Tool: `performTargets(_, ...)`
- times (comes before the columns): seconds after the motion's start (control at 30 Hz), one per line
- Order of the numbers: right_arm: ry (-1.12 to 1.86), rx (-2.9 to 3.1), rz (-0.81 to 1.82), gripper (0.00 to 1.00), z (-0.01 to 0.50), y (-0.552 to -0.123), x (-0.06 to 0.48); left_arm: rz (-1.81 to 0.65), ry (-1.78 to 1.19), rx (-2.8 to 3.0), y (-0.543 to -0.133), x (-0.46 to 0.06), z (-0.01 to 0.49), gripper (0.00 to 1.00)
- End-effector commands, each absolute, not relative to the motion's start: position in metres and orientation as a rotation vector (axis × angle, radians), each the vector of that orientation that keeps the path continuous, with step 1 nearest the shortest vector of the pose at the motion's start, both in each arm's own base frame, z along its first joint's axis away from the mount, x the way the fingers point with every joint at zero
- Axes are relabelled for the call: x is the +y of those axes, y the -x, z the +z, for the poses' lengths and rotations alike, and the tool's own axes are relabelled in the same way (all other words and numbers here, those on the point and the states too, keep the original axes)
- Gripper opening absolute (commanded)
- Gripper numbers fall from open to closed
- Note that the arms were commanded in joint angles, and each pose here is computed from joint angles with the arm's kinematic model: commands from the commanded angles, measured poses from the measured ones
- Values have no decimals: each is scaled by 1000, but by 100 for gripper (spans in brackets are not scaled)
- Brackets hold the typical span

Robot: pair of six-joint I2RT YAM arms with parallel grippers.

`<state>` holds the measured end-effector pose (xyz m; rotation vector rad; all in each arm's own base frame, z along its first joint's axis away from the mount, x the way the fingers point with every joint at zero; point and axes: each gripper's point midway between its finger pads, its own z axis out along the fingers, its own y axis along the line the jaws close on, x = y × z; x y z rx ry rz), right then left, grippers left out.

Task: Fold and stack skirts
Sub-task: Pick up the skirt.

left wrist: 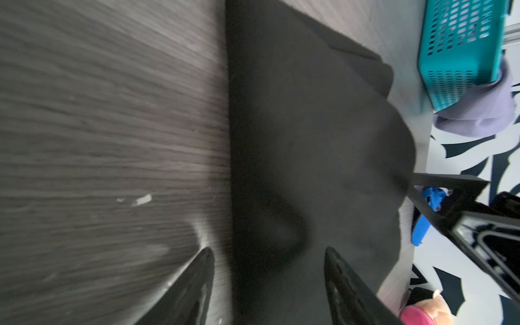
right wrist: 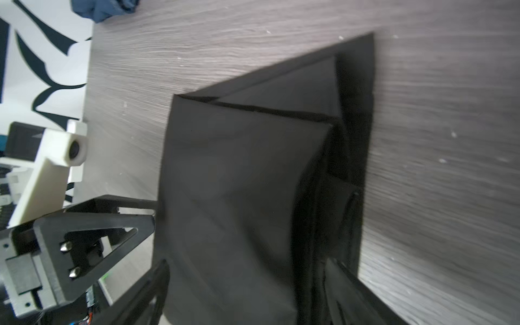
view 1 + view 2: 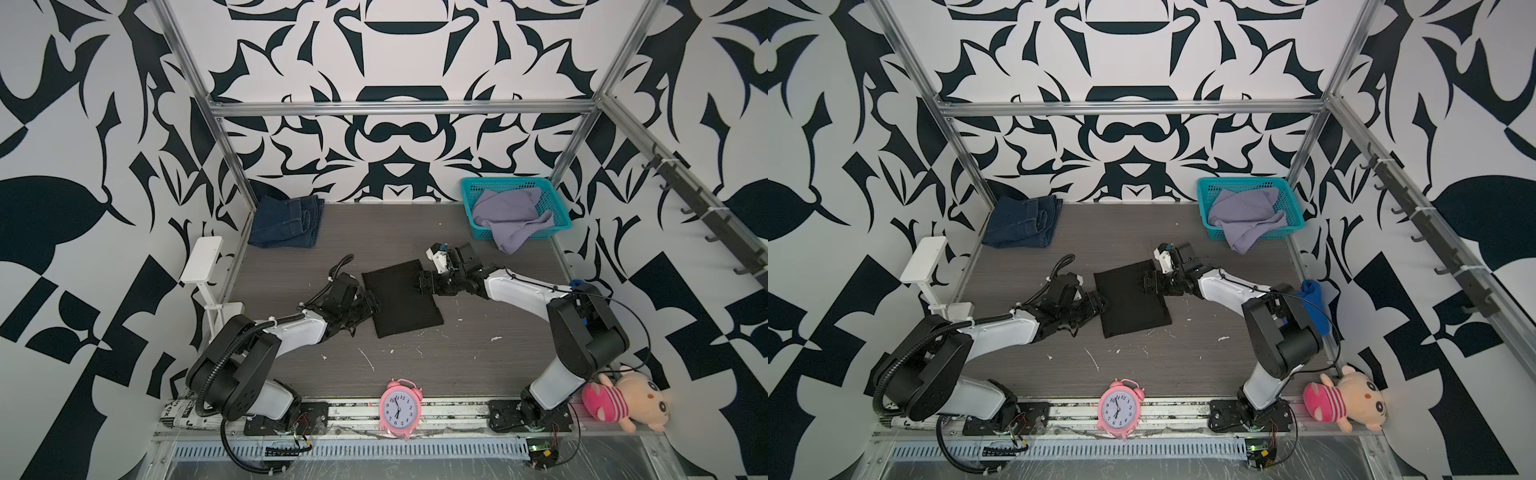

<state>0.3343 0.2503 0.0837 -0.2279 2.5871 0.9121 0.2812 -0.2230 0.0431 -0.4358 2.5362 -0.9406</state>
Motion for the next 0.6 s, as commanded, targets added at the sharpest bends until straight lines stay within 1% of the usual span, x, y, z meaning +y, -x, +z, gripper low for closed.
performTargets(0.0, 215, 2592, 840, 90, 82, -340, 243, -936, 462, 2524, -281, -220, 33, 60)
performTargets(0.17, 219, 2657, 855, 89, 58, -338, 246, -933, 450, 2540, -283, -224, 23, 52)
performTargets(0.33, 208, 2690, 898, 84, 42, -338, 252, -968, 451, 2519, -288, -229, 18, 54)
performTargets(0.43, 197, 2699, 920, 82, 35, -338, 255, -996, 450, 2520, -290, -234, 13, 54)
performTargets(0.47, 194, 2704, 929, 81, 33, -337, 256, -1009, 446, 2517, -291, -236, 11, 51)
performTargets(0.57, 184, 2709, 947, 78, 28, -337, 257, -1040, 454, 2511, -293, -240, 6, 35)
